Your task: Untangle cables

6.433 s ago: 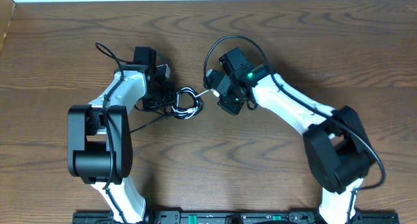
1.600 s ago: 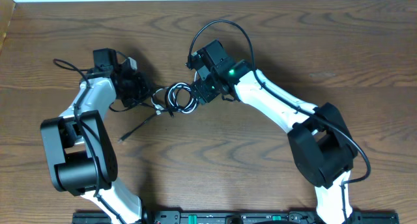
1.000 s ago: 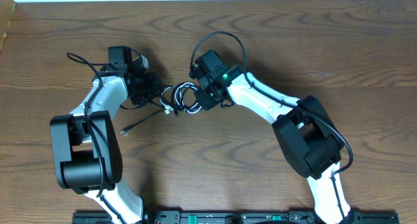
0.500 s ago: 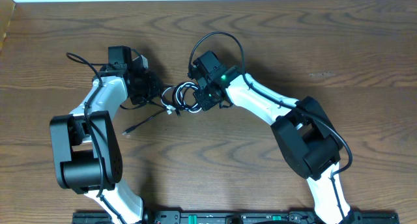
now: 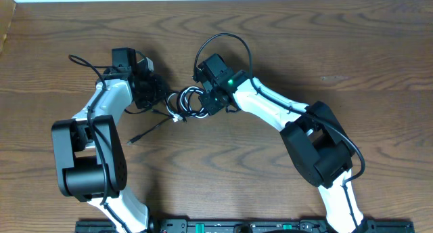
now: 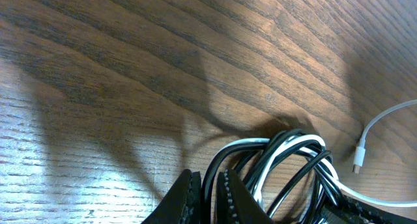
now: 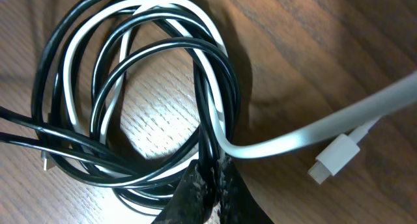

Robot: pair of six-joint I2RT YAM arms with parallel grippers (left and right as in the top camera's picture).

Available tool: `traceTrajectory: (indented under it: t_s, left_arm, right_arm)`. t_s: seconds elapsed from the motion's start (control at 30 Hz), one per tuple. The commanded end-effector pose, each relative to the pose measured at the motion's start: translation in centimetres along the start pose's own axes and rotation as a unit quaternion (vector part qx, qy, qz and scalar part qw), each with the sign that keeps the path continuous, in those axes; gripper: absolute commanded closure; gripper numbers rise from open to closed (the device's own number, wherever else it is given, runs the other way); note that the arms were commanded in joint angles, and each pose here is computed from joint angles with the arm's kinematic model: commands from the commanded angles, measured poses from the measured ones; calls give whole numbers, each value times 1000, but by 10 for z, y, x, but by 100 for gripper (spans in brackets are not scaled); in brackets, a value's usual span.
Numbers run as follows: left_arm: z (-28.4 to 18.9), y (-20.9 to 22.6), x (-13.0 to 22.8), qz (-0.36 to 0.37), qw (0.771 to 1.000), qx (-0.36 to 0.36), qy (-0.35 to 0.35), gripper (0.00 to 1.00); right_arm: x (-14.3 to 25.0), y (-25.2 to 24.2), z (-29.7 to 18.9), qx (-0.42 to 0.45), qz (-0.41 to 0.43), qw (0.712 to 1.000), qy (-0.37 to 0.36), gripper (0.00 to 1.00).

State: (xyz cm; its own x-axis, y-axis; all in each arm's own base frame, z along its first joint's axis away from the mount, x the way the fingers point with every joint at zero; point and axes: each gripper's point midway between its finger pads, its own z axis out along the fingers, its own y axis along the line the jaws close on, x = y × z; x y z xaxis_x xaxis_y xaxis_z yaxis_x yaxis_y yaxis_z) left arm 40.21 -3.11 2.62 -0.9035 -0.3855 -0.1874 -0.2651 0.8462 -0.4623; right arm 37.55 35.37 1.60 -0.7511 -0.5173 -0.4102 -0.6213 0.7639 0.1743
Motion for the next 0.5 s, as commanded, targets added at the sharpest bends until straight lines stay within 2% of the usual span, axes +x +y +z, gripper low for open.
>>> traceTrajectory:
  t_s: [0.0,0.47]
  left_arm:
    - [-6,-2,-4,4,1000,-3,-11,86]
    - [-6,-2,-4,4,1000,-3,-11,86]
  right_arm:
    - [9,3,9,-1,-7,1000,6,99]
    - [10,1,19,-3,-10,1000,-13,97]
